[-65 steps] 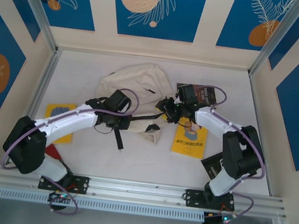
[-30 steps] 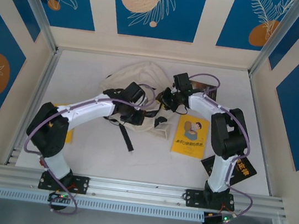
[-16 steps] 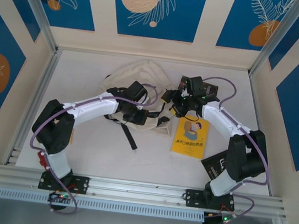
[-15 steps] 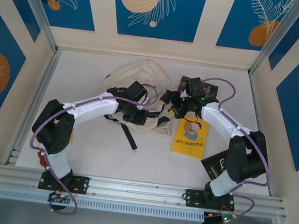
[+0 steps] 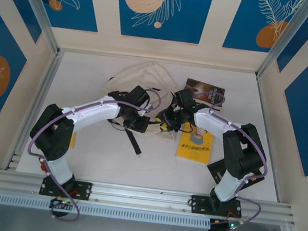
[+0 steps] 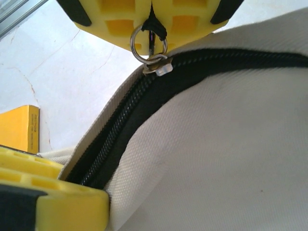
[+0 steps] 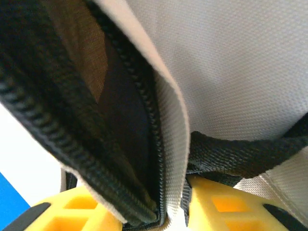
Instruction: Pack books, pencil case, and school supplies into a backpack
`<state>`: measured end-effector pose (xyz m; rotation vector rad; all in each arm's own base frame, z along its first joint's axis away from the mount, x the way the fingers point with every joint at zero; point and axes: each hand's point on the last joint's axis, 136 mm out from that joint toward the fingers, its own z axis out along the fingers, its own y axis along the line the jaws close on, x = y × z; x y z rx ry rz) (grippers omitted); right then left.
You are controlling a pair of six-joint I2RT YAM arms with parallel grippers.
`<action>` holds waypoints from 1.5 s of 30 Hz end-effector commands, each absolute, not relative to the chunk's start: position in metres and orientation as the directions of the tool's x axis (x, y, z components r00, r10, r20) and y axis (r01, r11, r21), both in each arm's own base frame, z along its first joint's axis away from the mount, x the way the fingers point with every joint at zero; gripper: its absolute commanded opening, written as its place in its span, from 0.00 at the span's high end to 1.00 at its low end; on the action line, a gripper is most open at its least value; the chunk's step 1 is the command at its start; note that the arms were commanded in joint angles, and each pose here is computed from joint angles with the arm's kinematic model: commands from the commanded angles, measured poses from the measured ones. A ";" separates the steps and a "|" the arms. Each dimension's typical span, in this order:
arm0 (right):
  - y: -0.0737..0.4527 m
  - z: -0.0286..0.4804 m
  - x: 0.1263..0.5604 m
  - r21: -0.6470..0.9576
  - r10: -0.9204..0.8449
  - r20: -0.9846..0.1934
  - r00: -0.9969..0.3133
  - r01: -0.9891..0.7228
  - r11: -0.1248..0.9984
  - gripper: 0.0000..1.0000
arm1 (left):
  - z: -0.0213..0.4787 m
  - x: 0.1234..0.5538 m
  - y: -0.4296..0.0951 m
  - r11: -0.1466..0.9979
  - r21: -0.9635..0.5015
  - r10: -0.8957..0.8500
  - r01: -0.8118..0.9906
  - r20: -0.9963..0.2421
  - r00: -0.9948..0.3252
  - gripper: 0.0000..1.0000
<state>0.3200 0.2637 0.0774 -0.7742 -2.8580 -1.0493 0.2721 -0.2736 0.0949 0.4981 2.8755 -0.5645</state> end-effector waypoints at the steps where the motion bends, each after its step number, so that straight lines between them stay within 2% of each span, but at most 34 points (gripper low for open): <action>1: 0.249 0.058 0.318 0.538 0.490 0.141 -0.860 0.482 0.691 0.70 | 0.102 0.258 -0.253 0.873 -0.316 0.323 0.371 -0.193 -0.926 1.00; 8: 0.227 0.038 0.312 0.447 0.520 0.067 -0.851 0.492 0.748 0.77 | 0.098 0.264 -0.228 0.901 -0.274 0.301 0.336 -0.165 -0.939 1.00; 22: 0.193 0.026 0.318 0.316 0.544 -0.077 -0.835 0.497 0.808 0.80 | 0.093 0.284 -0.182 0.933 -0.253 0.224 0.256 -0.148 -0.963 1.00; 27: 0.203 0.040 0.324 0.383 0.523 -0.088 -0.848 0.456 0.803 0.78 | 0.096 0.283 -0.184 0.917 -0.308 0.215 0.255 -0.157 -0.964 1.00; 32: 0.236 0.086 0.328 0.581 0.479 -0.042 -0.877 0.369 0.726 0.59 | 0.104 0.280 -0.207 0.873 -0.403 0.212 0.273 -0.191 -0.958 1.00; 34: 0.242 0.098 0.321 0.613 0.482 0.000 -0.876 0.381 0.692 0.50 | 0.108 0.280 -0.218 0.856 -0.428 0.219 0.289 -0.207 -0.954 1.00; 37: 0.243 0.104 0.307 0.619 0.506 0.062 -0.860 0.431 0.656 0.44 | 0.110 0.278 -0.231 0.842 -0.442 0.234 0.309 -0.218 -0.948 1.00; 41: 0.249 0.107 0.291 0.640 0.520 0.135 -0.844 0.475 0.605 0.43 | 0.109 0.276 -0.242 0.831 -0.449 0.257 0.330 -0.217 -0.942 1.00; 45: 0.264 0.108 0.282 0.662 0.500 0.194 -0.844 0.488 0.568 0.50 | 0.108 0.275 -0.246 0.824 -0.452 0.272 0.341 -0.212 -0.939 1.00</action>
